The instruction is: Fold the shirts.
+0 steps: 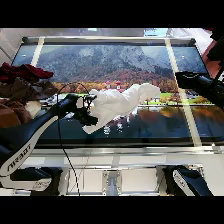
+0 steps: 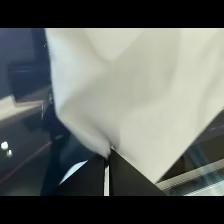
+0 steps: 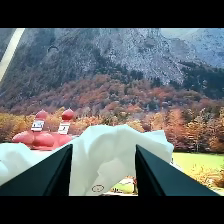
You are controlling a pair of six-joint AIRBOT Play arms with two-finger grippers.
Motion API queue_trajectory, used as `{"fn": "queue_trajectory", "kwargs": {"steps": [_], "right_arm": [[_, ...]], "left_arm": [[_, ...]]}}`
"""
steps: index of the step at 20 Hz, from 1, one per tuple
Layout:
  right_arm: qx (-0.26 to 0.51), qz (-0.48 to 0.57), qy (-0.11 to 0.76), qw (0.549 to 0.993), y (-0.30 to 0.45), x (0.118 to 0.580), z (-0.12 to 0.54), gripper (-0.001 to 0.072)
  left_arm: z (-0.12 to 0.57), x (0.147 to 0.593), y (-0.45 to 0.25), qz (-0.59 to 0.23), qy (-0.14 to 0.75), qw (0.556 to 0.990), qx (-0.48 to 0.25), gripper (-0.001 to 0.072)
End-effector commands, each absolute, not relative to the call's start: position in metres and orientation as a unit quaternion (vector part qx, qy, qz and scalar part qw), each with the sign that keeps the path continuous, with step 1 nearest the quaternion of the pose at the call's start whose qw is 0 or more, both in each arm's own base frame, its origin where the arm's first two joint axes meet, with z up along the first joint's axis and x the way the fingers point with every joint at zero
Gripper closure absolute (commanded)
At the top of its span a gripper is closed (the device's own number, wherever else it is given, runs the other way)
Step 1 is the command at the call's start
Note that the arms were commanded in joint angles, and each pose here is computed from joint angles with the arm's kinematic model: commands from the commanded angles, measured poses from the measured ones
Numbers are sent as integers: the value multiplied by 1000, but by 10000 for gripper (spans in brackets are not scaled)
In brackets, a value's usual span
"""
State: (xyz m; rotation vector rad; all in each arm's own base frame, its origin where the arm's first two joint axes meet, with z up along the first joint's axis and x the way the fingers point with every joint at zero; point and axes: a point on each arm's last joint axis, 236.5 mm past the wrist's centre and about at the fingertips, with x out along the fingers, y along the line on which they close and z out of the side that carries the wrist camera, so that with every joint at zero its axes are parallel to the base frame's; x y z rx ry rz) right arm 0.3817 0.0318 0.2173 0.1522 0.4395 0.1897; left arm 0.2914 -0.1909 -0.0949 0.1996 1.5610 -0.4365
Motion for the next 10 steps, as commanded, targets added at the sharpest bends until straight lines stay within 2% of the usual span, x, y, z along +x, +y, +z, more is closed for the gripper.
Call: {"fn": "queue_trajectory", "kwargs": {"steps": [1,3,5,10], "right_arm": [[47,91,259,960,28,373,197,262],[45,72,339,937,20,357,154,261],[80,71,401,910,25,346,106,261],[269,130,464,834,93,345,22,261]], "left_arm": [[-45,316,-208,-218,650,724,79,696],[15,342,-221,-239,585,772,68,696],[67,359,-230,-254,528,808,61,696],[180,399,-248,-274,377,884,27,696]]}}
